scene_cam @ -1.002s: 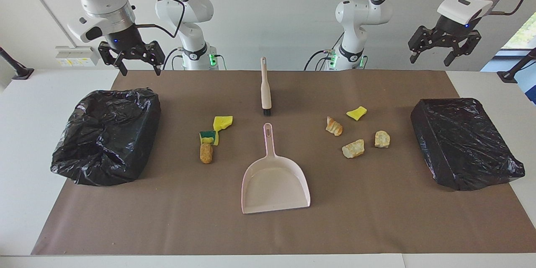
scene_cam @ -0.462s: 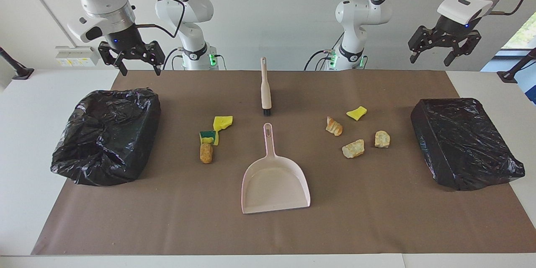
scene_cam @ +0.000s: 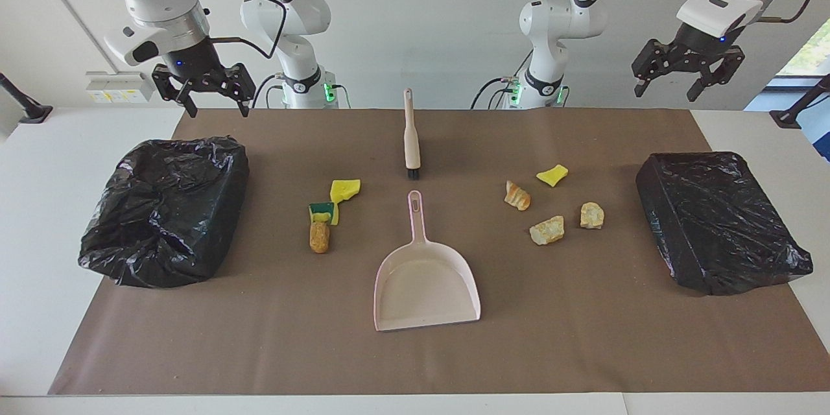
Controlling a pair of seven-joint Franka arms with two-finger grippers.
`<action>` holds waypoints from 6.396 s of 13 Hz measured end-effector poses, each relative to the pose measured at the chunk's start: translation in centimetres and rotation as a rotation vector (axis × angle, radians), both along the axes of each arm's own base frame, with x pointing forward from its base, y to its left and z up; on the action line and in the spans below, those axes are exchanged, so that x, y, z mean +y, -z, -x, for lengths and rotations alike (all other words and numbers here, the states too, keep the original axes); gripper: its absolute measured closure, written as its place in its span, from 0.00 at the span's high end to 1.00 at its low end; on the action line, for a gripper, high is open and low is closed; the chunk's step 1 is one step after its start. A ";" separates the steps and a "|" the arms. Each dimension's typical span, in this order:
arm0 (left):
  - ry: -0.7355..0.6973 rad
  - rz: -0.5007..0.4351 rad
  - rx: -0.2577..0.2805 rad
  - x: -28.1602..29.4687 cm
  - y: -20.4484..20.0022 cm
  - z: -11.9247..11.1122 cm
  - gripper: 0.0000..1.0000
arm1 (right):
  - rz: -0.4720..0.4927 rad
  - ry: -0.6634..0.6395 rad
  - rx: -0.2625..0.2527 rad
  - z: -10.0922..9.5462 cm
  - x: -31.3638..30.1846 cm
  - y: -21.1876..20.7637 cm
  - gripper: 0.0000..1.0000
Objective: Sweep and dump trash in bin
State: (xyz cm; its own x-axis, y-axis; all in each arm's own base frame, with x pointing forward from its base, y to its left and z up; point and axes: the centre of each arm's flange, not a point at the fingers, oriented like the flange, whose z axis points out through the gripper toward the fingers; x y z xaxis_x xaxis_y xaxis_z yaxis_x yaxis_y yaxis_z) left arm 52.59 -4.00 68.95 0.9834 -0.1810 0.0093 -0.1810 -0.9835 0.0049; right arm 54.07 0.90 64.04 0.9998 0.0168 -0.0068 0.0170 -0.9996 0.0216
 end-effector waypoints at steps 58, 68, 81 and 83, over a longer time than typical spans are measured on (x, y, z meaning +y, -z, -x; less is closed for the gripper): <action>-0.158 0.070 0.148 -41.5 34.0 31.4 0.51 | -0.092 -0.103 -0.025 -6.4 32.7 27.1 1.00; -0.156 0.007 0.187 -40.9 34.2 32.2 0.26 | -0.094 -0.114 -0.050 -6.8 33.4 28.4 0.96; -0.372 -0.127 0.095 -22.2 29.6 13.9 0.26 | -0.060 -0.351 -0.009 -6.3 32.9 28.3 0.31; -0.416 -0.129 0.110 -17.1 28.3 11.7 0.26 | -0.051 -0.511 0.014 -5.9 32.0 26.5 0.31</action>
State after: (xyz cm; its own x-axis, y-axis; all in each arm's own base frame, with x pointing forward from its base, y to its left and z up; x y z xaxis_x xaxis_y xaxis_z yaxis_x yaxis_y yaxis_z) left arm 40.88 -21.11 40.65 0.9666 0.2376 -0.0965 0.2250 -0.9662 -0.1255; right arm 59.97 32.85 37.53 0.8639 0.5037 -0.0061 0.5033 -0.8635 -0.0311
